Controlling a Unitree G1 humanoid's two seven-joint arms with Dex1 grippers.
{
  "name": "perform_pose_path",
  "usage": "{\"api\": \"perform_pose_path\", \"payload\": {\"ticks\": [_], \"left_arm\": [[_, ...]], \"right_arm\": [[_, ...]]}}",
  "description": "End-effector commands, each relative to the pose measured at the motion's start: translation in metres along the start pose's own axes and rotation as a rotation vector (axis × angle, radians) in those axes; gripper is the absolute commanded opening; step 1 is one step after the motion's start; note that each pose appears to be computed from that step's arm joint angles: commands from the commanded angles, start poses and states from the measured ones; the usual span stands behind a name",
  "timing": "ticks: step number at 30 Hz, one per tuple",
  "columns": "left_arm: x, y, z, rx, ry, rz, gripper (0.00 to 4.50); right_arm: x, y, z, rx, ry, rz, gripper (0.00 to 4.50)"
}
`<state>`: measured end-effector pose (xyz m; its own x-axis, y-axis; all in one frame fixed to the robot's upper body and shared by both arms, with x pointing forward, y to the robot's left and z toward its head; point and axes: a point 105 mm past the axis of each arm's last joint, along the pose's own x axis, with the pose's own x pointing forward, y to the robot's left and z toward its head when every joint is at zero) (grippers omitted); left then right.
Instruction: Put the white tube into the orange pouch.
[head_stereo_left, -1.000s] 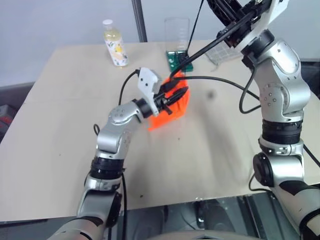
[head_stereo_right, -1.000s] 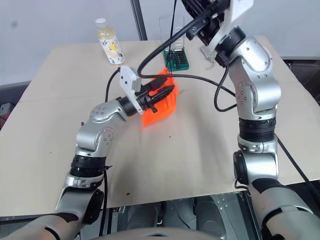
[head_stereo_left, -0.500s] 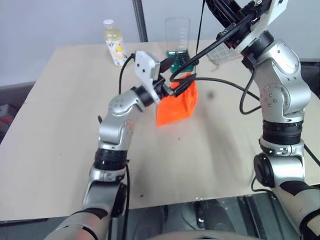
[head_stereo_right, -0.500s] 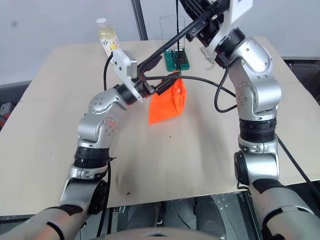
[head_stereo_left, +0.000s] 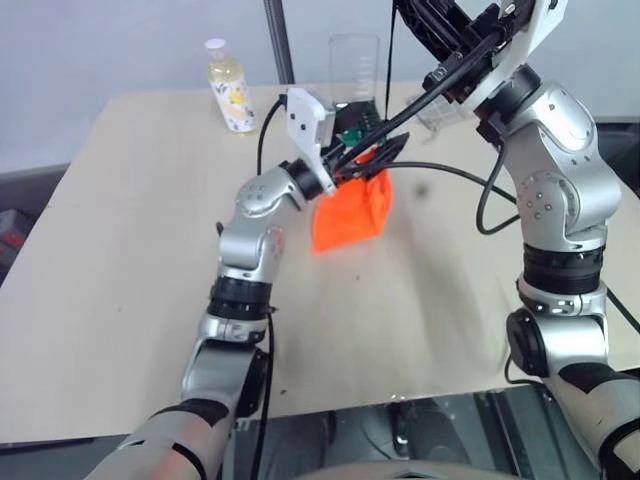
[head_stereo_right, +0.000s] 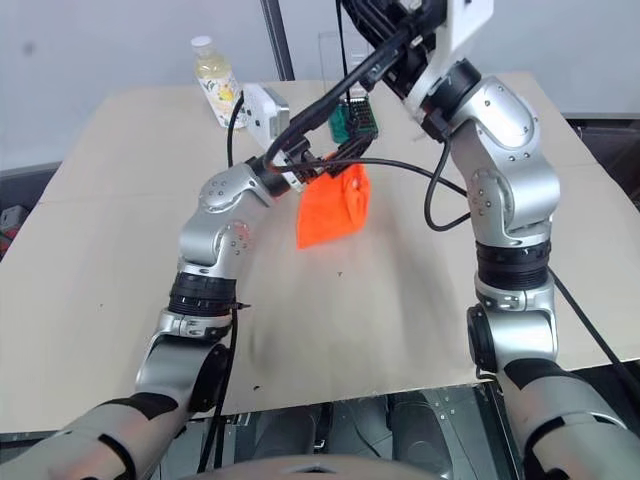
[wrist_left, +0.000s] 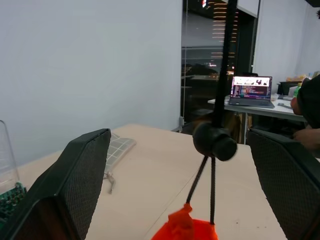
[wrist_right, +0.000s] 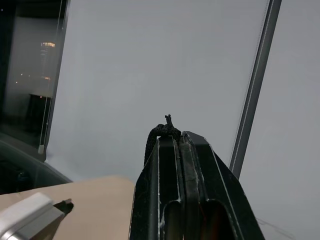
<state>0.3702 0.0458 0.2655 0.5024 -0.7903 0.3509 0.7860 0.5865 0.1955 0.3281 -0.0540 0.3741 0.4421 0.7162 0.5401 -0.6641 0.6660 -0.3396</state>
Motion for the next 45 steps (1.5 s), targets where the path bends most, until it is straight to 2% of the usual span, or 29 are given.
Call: {"api": "perform_pose_path", "payload": {"ticks": [1, 7, 8, 9, 11, 12, 13, 17, 23, 30, 34, 45], "left_arm": [[0.006, -0.002, 0.02, 0.03, -0.073, -0.029, 4.47], [0.007, -0.003, 0.019, 0.023, -0.083, -0.045, 4.47], [0.007, -0.003, 0.02, 0.023, -0.085, -0.046, 3.97], [0.007, -0.003, 0.02, 0.024, -0.085, -0.046, 3.71], [0.007, -0.002, 0.02, 0.025, -0.086, -0.046, 2.7], [0.007, -0.002, 0.02, 0.025, -0.086, -0.046, 2.52], [0.006, -0.002, 0.02, 0.025, -0.087, -0.046, 1.93], [0.005, -0.006, 0.016, 0.021, -0.079, -0.054, 0.24], [0.001, -0.008, 0.007, 0.019, -0.053, -0.048, 0.19], [-0.008, -0.011, -0.007, 0.029, 0.0, -0.044, 0.19], [-0.016, -0.013, -0.016, 0.02, 0.034, -0.038, 0.19], [-0.043, -0.019, -0.063, 0.053, 0.234, -0.054, 0.19]], "right_arm": [[0.001, 0.007, 0.019, -0.029, -0.057, 0.014, 0.0], [0.002, 0.008, 0.019, -0.027, -0.057, 0.014, 0.0], [0.002, 0.008, 0.019, -0.027, -0.056, 0.014, 0.0], [0.002, 0.008, 0.019, -0.027, -0.056, 0.013, 0.0], [0.002, 0.007, 0.018, -0.027, -0.054, 0.013, 0.0], [0.002, 0.007, 0.018, -0.027, -0.053, 0.013, 0.0], [0.001, 0.007, 0.017, -0.027, -0.052, 0.013, 0.0], [0.001, 0.006, 0.016, -0.026, -0.049, 0.014, 0.0], [0.001, 0.006, 0.018, -0.03, -0.051, 0.016, 0.0], [0.0, -0.005, 0.032, -0.044, -0.081, -0.003, 0.0], [-0.002, -0.018, 0.047, -0.048, -0.119, -0.032, 0.0], [-0.006, -0.049, 0.109, 0.038, -0.324, -0.142, 0.0]]}}
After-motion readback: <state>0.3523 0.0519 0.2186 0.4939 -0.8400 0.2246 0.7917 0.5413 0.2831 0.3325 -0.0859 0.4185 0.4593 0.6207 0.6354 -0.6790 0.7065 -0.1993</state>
